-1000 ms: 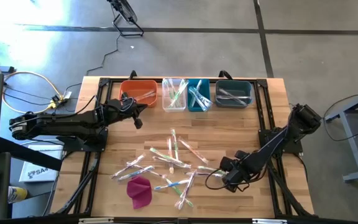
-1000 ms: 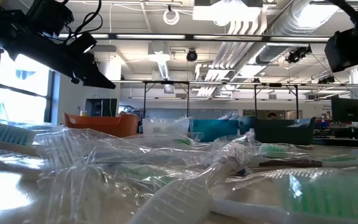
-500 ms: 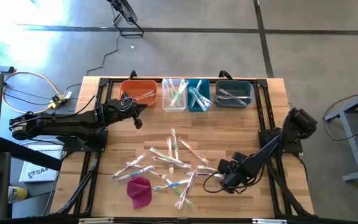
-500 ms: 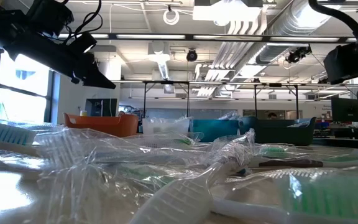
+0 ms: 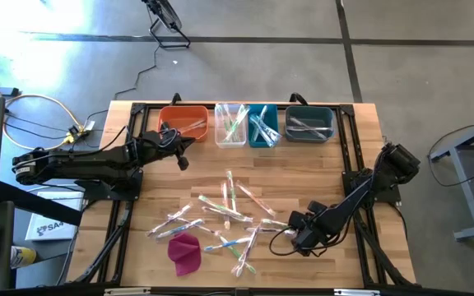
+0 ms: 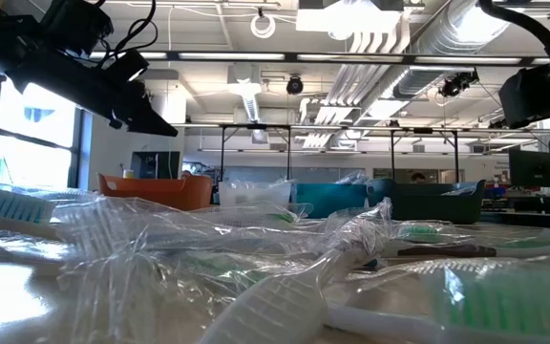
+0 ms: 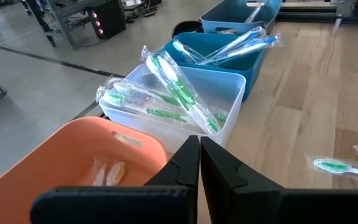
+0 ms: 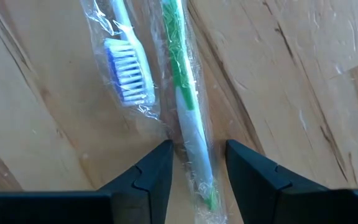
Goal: Pick & Place Toothbrushes
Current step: Put the green toothbrush into the transparent bin
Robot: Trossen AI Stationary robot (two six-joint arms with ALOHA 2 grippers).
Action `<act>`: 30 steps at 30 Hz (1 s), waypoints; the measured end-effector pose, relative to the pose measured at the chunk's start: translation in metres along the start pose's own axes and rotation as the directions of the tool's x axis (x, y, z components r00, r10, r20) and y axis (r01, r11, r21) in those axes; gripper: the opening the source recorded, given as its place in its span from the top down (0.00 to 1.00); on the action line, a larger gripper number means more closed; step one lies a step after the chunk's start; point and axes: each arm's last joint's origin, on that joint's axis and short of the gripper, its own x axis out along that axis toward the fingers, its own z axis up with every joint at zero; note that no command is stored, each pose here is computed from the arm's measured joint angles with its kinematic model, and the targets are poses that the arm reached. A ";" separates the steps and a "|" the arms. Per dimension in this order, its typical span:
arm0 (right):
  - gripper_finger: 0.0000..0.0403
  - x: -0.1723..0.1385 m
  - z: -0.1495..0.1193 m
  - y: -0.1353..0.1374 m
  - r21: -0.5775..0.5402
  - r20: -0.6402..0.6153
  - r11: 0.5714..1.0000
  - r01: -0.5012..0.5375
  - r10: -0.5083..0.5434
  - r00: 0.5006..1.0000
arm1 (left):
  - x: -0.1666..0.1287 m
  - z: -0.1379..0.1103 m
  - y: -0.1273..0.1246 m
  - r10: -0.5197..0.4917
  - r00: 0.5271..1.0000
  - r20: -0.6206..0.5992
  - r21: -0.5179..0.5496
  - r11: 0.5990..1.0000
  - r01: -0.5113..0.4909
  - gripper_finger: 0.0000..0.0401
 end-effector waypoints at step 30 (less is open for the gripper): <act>0.65 0.001 -0.001 -0.001 -0.002 -0.016 1.000 0.006 -0.006 1.000 | 0.000 0.000 0.000 0.000 1.000 0.000 0.005 1.000 0.000 0.98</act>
